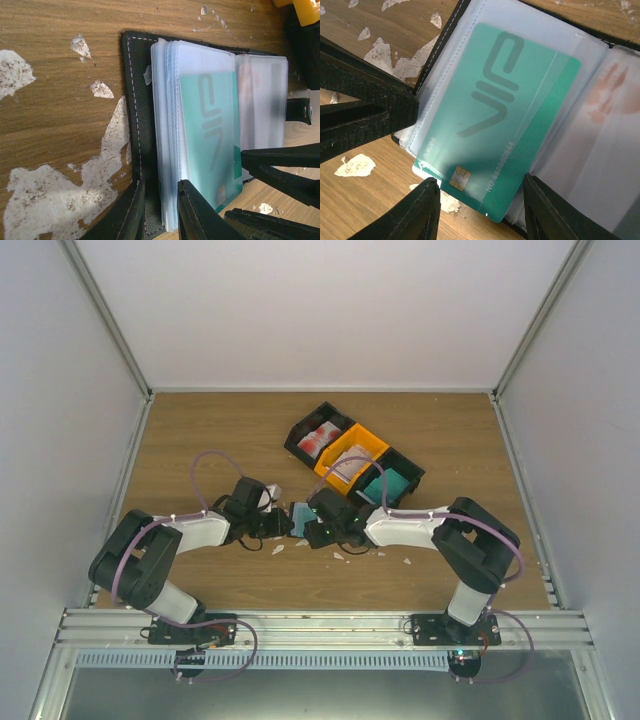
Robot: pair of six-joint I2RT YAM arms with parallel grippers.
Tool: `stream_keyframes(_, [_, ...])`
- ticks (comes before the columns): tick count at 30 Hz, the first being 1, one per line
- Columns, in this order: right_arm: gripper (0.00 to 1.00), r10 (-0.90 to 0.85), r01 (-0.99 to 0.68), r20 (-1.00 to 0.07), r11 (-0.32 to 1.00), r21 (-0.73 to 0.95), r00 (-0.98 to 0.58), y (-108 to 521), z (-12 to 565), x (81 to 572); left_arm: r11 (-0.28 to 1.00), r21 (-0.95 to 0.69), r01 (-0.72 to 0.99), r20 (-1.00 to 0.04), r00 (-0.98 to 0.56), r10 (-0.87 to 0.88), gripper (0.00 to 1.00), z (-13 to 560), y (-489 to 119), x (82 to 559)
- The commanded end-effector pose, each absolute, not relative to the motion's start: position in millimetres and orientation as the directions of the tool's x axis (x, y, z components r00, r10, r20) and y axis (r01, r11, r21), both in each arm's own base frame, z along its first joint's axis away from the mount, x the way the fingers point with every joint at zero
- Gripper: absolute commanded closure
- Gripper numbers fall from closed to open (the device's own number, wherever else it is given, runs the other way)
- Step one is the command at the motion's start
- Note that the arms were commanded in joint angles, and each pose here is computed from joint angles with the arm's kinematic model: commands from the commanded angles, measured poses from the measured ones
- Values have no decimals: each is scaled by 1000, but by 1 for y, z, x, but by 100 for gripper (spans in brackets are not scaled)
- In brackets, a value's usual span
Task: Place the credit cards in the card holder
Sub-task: Insert the credit card into the card holder.
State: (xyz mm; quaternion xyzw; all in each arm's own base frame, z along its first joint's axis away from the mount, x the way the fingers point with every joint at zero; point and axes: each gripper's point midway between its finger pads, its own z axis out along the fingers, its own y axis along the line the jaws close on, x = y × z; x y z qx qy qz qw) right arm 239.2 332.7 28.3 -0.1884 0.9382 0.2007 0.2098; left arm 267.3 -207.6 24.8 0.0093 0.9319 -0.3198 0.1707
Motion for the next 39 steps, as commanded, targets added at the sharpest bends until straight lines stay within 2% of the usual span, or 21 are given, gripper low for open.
stream_keyframes(1, [53,-295,-462,-462,833,305,-837,342,21,235,788,-599,143,-320,-945,-71,78,25,-210,263])
stream_keyframes(8, [53,-290,-475,-504,830,290,-814,344,28,243,787,-600,146,-323,-944,-70,79,27,-211,263])
stream_keyframes(13, [52,-353,-511,-535,842,177,-768,328,32,242,790,-595,147,-327,-943,-70,79,27,-210,264])
stream_keyframes(18, [45,-474,-613,-555,785,85,-684,328,31,229,793,-592,146,-327,-943,-70,79,26,-210,265])
stream_keyframes(22, [41,-515,-620,-538,785,18,-667,326,23,229,794,-591,144,-323,-944,-70,79,25,-210,264])
stream_keyframes(32, [45,-504,-568,-529,822,-51,-683,327,11,241,795,-590,143,-326,-943,-72,79,26,-209,265])
stream_keyframes(39, [55,-480,-534,-534,843,-62,-696,326,12,244,795,-590,142,-326,-942,-74,79,26,-209,265])
